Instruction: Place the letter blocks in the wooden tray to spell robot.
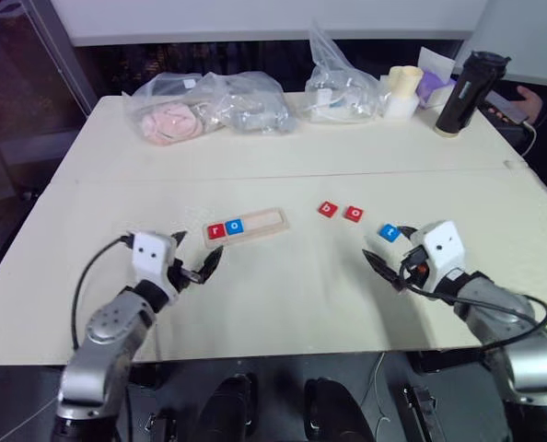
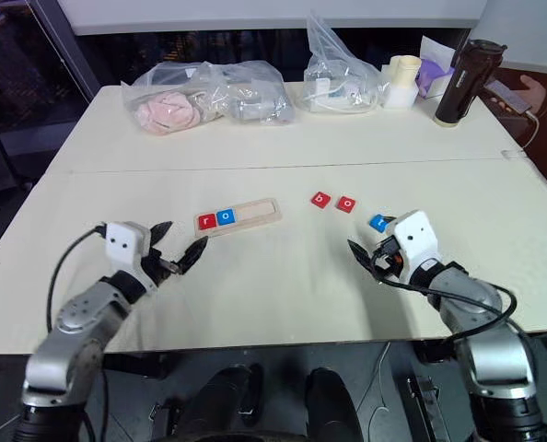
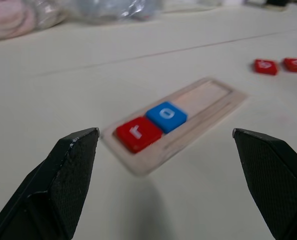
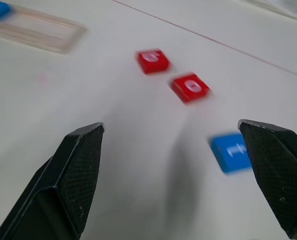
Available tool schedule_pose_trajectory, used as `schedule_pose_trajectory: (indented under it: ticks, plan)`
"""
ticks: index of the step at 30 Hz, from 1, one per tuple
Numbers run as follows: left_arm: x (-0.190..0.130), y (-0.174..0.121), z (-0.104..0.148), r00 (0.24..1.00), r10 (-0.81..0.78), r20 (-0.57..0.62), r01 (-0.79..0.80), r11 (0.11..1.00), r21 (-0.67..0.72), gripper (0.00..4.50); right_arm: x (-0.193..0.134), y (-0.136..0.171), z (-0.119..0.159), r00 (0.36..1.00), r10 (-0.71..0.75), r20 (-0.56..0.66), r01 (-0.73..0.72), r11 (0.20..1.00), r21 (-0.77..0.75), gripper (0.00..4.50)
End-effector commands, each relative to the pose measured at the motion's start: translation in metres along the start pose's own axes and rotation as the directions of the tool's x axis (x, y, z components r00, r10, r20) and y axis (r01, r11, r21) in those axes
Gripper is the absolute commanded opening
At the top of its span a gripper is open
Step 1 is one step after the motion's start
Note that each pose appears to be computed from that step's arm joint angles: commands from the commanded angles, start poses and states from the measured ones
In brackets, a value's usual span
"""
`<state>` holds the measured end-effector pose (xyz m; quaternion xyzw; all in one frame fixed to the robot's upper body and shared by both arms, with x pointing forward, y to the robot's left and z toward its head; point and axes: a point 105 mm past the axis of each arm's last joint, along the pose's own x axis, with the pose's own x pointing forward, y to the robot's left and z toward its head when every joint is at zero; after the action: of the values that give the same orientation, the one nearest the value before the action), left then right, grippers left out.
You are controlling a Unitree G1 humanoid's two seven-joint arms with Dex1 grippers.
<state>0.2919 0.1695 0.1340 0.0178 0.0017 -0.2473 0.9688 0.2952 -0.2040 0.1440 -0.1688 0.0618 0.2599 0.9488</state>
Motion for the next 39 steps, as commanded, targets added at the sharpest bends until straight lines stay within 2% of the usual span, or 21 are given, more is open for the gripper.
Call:
schedule_pose_trajectory:
  ticks: [1,5,10,15,23,25,31,36,39]
  plan:
    - [-0.005,-0.006,0.017,0.991,-0.134,0.021,0.134,0.991,0.0,4.5,-0.007,-0.004,0.027,0.997,0.062,0.051,-0.06,0.997,-0.041,4.39]
    - [-0.006,-0.01,0.024,0.967,-0.253,-0.026,0.253,0.967,-0.018,4.5,-0.008,-0.005,0.036,0.99,0.134,0.033,-0.131,0.988,-0.079,4.39]
    - [0.002,0.006,0.036,0.969,-0.247,-0.014,0.247,0.969,0.005,4.5,-0.01,-0.007,0.041,0.981,0.192,0.007,-0.19,0.974,-0.121,4.39]
    - [0.004,0.012,0.039,0.946,-0.319,-0.052,0.321,0.946,0.037,4.5,-0.008,-0.015,0.045,0.974,0.224,-0.019,-0.224,0.96,-0.166,4.39]
    - [0.007,0.026,0.033,0.94,-0.328,-0.09,0.336,0.938,0.087,4.5,-0.002,-0.016,0.049,0.973,0.23,-0.003,-0.227,0.96,-0.166,4.39]
    - [0.009,0.033,0.025,0.928,-0.344,-0.144,0.364,0.92,0.148,4.5,0.001,-0.011,0.049,0.971,0.238,0.005,-0.234,0.959,-0.163,4.39]
    - [0.017,0.048,0.013,0.858,-0.458,-0.232,0.501,0.844,0.189,4.5,0.004,0.001,0.047,0.967,0.255,0.019,-0.249,0.956,-0.157,4.39]
    - [0.028,0.056,0.016,0.765,-0.574,-0.294,0.634,0.751,0.184,4.5,0.006,0.007,0.047,0.966,0.257,0.027,-0.25,0.955,-0.16,4.39]
    - [0.036,0.065,0.016,0.734,-0.595,-0.329,0.667,0.723,0.18,4.5,0.007,0.012,0.051,0.962,0.269,0.039,-0.259,0.952,-0.166,4.39]
